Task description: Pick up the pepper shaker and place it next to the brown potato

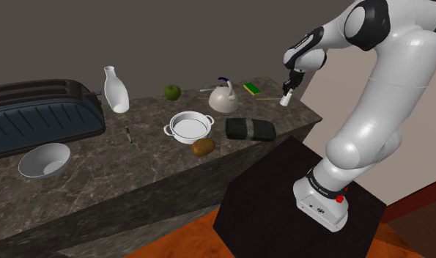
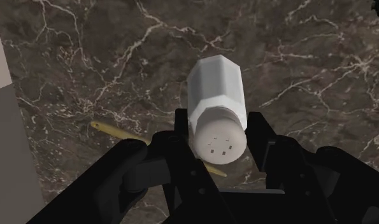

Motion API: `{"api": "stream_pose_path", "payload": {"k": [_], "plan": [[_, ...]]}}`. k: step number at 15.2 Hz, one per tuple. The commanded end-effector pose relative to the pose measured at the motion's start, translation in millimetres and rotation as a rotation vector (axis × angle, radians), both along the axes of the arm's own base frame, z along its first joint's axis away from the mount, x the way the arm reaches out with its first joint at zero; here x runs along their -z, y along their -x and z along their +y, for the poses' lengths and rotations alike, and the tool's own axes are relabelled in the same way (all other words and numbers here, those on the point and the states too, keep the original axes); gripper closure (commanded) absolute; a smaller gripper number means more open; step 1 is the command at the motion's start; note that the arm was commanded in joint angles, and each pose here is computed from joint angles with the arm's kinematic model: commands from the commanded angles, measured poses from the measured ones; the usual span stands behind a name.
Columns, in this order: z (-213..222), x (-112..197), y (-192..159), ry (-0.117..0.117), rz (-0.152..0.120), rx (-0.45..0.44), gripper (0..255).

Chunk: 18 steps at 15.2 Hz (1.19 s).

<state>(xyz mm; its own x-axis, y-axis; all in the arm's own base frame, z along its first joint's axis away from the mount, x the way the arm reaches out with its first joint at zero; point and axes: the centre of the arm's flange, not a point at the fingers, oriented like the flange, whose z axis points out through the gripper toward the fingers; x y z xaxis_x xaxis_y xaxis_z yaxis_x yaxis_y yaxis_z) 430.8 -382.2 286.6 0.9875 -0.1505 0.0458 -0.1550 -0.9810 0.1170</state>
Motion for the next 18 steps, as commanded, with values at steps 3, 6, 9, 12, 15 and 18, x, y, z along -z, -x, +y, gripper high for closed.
{"api": "stream_pose_path", "payload": {"k": [3, 6, 9, 12, 15, 18], "plan": [[0.4, -20.9, -0.6, 0.0, 0.0, 0.0, 255], [0.4, -36.7, -0.6, 0.0, 0.0, 0.0, 255], [0.4, -52.5, -0.6, 0.0, 0.0, 0.0, 255], [0.4, -68.4, -0.6, 0.0, 0.0, 0.0, 255], [0.4, -84.2, -0.6, 0.0, 0.0, 0.0, 255], [26.5, -85.2, -4.5, 0.0, 0.0, 0.0, 255]]}}
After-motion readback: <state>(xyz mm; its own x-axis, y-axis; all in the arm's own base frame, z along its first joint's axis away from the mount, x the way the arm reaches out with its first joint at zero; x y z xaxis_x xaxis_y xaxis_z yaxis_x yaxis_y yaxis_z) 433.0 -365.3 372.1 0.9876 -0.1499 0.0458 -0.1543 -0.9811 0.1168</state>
